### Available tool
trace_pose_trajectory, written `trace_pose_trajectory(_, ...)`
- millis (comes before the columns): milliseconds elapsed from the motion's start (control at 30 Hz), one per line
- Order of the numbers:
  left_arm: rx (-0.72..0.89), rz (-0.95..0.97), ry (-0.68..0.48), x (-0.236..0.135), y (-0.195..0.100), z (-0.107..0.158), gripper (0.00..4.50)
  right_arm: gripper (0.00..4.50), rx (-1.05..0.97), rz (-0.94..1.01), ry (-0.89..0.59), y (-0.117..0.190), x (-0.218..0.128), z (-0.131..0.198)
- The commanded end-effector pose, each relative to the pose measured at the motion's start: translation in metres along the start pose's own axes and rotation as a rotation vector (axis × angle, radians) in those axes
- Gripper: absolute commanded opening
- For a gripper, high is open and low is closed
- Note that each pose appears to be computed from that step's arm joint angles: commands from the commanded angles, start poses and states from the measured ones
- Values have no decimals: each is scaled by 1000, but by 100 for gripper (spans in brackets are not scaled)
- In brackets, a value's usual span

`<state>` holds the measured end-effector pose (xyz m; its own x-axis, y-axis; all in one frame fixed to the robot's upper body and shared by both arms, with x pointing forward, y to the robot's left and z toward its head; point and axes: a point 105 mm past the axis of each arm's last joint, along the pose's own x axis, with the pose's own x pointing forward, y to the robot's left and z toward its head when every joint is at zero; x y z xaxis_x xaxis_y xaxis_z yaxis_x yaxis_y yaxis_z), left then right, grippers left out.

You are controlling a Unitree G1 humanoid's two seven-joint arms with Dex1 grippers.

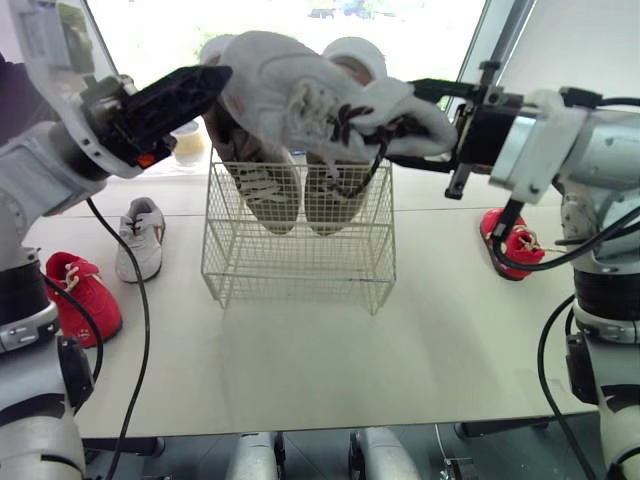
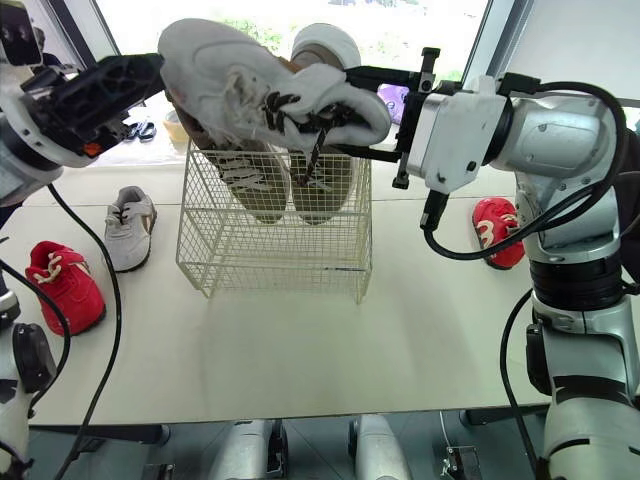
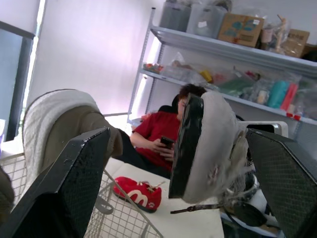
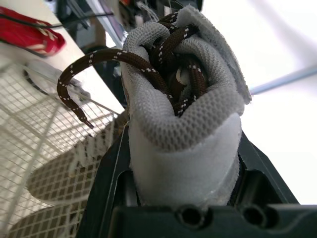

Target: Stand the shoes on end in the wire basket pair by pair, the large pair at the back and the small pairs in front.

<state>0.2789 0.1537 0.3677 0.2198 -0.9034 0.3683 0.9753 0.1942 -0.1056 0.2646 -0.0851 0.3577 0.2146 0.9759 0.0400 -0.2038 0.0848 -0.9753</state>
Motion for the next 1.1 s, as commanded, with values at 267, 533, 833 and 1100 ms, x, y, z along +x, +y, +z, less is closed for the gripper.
trace_pose_trajectory(267,-2,-95,147,-3,-19,-16,219,154,-93,56,-110,-8,11,19)
trace_pose_trajectory(533,10,-44,41,-3,-13,-6,30,381,28,35,0,-6,2,-2)
trace_pose_trajectory(833,-116,34,-371,-10,-7,19,30,442,1258,-493,-286,-22,-55,-13)
trace_pose_trajectory(1100,-217,48,-563,14,-4,5,30,442,1631,-792,-704,-15,5,-4)
